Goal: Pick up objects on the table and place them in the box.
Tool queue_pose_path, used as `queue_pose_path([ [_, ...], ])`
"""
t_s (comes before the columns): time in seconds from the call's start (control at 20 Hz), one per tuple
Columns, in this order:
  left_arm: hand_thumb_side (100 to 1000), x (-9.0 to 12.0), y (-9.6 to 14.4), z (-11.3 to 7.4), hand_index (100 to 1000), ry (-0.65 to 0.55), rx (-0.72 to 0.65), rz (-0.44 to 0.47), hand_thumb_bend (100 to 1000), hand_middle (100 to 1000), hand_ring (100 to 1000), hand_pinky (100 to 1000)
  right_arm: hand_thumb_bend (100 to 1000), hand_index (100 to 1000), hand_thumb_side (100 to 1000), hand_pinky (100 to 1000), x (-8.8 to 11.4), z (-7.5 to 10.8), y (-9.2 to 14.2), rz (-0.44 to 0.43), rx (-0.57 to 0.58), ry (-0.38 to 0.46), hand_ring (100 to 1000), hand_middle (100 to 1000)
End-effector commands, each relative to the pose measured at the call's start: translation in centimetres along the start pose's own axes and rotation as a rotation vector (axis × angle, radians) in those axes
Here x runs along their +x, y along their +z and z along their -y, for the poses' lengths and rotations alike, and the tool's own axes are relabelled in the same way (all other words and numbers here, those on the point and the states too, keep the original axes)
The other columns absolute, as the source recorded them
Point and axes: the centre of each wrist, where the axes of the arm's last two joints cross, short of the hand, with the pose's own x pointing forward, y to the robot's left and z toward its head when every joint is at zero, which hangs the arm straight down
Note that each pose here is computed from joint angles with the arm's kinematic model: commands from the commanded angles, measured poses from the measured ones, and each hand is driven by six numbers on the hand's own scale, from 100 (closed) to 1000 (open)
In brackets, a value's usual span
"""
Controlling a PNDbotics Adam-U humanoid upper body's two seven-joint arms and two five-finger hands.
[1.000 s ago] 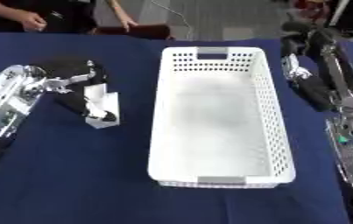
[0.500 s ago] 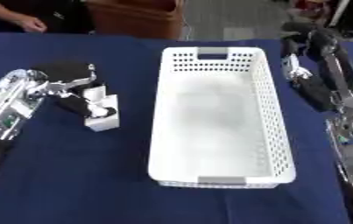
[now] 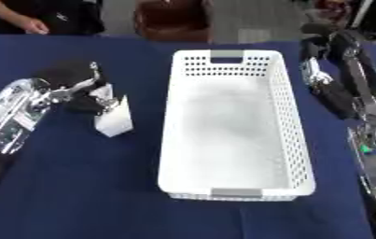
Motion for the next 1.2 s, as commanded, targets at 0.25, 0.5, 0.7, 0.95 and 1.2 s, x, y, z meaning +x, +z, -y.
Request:
queue_pose_path([
  [0.25, 881, -0.3, 0.1, -0.8, 231, -0.029, 0.01, -0.003, 100, 100, 100, 100, 100, 858, 674, 627, 0.7, 0.6, -0.5, 0.03, -0.009, 0.007, 761, 797],
  [0.5, 872, -0.3, 0.1, -0.8, 229, -0.036, -0.002, 0.007, 100, 100, 100, 100, 100, 858, 675, 626, 0.7, 0.6, -0.5, 0.029, -0.01, 0.007, 761, 797],
  [0.7, 871, -0.3, 0.1, -1.1, 229, -0.046, -0.019, 0.018, 100, 100, 100, 100, 100, 858, 674, 626, 0.6, 0.6, -0.5, 0.027, -0.009, 0.008, 761, 797],
  [0.95, 869, -0.5, 0.1, -3.4, 228, -0.073, -0.029, 0.065, 100, 100, 100, 100, 100, 858, 675, 626, 0.5, 0.5, -0.3, 0.021, -0.002, 0.009, 761, 797],
  [1.2, 869, -0.5, 0.4, -7.9, 228, -0.064, -0.018, 0.155, 100, 100, 100, 100, 100, 858, 676, 626, 0.2, 0.4, 0.1, 0.008, 0.01, 0.014, 761, 797],
])
